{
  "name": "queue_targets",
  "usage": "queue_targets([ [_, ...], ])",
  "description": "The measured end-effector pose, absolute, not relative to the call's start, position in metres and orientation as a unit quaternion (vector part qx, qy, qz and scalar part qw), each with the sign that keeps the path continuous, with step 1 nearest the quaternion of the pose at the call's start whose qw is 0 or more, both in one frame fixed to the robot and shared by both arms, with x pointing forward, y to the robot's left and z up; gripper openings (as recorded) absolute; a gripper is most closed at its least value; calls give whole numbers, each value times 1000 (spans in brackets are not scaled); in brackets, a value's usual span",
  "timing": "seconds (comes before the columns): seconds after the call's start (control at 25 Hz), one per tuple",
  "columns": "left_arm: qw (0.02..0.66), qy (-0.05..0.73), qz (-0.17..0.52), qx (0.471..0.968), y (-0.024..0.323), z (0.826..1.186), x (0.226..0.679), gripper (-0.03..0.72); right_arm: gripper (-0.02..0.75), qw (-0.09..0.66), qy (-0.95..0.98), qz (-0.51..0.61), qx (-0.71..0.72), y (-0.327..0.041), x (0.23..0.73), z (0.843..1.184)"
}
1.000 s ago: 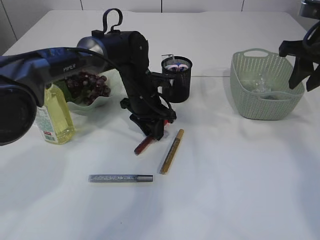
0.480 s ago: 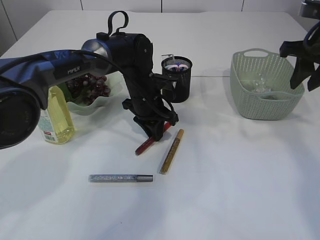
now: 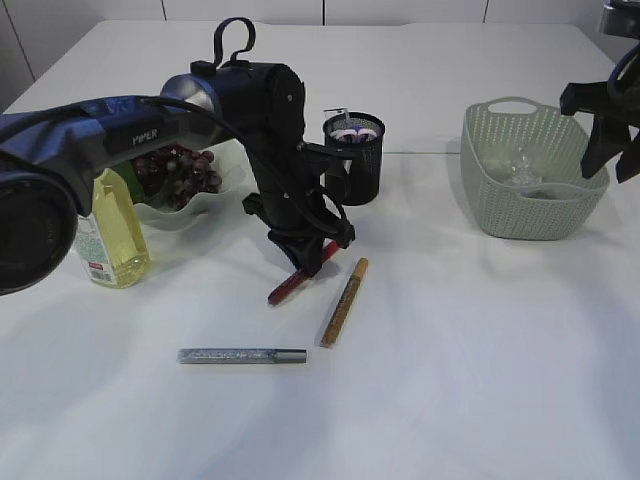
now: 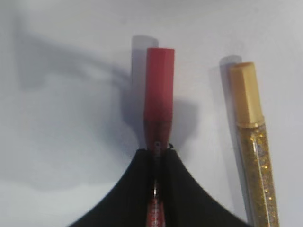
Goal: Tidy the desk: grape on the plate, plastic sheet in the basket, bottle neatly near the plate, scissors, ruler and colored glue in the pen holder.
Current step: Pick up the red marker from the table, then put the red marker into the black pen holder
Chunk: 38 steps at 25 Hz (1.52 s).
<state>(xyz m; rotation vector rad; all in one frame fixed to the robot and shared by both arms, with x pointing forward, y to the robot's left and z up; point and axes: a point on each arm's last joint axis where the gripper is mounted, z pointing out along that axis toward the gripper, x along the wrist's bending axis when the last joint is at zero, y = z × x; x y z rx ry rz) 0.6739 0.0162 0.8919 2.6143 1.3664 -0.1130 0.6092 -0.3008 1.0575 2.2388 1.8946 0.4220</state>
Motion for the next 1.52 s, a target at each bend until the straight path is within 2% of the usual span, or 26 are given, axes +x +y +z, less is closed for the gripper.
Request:
queue_targets([
  [0.4,132,470,-17,872,27,947,672,29,296,89,637,141,753,-301,609,1057],
  [0.76,74,479,-62,873,46,932,641,28,296,89,637,141,753,-301,609,1057],
  [1.24,152,474,-18,867,41,941,649,27,296,89,637,141,753,-301,609,1057],
  [1.52,153,479,-38,864,43,952,645,27,296,89,637,141,753,-301,609,1057],
])
